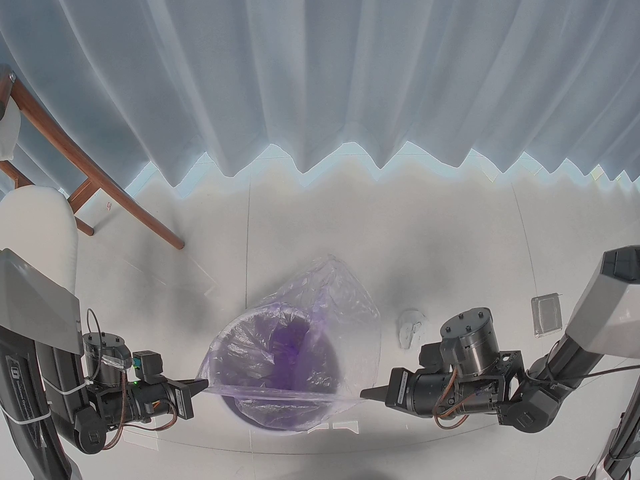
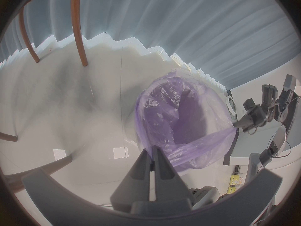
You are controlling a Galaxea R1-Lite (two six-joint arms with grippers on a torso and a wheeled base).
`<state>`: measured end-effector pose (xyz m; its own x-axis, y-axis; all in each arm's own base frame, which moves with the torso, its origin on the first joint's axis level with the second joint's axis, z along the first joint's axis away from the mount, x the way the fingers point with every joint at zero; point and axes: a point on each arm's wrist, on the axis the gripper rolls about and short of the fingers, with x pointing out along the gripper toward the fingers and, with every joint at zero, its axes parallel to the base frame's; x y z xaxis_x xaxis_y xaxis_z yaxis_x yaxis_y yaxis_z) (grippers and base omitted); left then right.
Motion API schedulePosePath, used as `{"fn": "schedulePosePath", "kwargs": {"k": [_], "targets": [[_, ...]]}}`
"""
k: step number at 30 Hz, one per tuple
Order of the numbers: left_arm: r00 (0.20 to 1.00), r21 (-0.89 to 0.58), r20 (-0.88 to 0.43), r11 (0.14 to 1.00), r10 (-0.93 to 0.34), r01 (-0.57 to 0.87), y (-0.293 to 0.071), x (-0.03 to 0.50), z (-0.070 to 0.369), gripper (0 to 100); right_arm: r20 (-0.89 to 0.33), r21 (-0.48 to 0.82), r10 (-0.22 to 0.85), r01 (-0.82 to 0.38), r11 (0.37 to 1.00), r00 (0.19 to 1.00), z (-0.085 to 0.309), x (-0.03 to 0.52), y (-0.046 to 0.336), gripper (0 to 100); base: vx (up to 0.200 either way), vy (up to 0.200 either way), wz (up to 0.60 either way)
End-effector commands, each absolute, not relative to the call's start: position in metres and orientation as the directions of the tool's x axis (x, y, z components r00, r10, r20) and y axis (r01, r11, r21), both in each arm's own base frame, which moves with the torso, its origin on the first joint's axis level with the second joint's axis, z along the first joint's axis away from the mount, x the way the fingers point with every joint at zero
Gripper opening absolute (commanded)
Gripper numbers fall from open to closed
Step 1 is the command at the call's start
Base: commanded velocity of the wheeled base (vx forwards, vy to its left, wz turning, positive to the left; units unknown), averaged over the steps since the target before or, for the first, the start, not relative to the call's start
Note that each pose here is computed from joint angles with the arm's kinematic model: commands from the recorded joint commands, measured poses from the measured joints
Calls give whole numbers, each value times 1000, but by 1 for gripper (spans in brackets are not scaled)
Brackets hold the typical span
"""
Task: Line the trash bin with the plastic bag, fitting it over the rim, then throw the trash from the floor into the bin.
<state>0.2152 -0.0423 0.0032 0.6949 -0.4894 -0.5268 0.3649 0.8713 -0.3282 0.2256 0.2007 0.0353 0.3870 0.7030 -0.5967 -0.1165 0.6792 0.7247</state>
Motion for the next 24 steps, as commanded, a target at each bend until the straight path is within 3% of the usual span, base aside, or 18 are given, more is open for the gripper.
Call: {"fn": "schedulePosePath", "kwargs": {"k": [1, 9, 10, 12, 18, 24], "targets": [[685, -333, -540, 872, -489, 359, -42, 211, 2, 0, -611, 721, 724, -154, 676, 320, 34, 205, 209, 0, 0, 0, 0], [687, -333, -541, 874, -485, 354, -41, 212, 2, 0, -614, 709, 727, -189, 679, 309, 32, 200, 211, 0, 0, 0, 0], [686, -333, -541, 873, -486, 356, -41, 211, 2, 0, -610, 709, 729, -197, 678, 311, 33, 200, 212, 100, 0, 0, 0], [688, -333, -540, 874, -484, 354, -40, 212, 2, 0, -588, 716, 738, -211, 665, 331, 37, 204, 212, 100, 0, 0, 0], [694, -338, -526, 870, -491, 359, -40, 213, 5, 0, -425, 813, 801, -211, 543, 422, 64, 213, 211, 100, 0, 0, 0], [713, -336, -497, 867, -495, 368, -41, 224, 5, 0, -401, 822, 794, -203, 532, 456, 70, 221, 205, 100, 0, 0, 0]]}}
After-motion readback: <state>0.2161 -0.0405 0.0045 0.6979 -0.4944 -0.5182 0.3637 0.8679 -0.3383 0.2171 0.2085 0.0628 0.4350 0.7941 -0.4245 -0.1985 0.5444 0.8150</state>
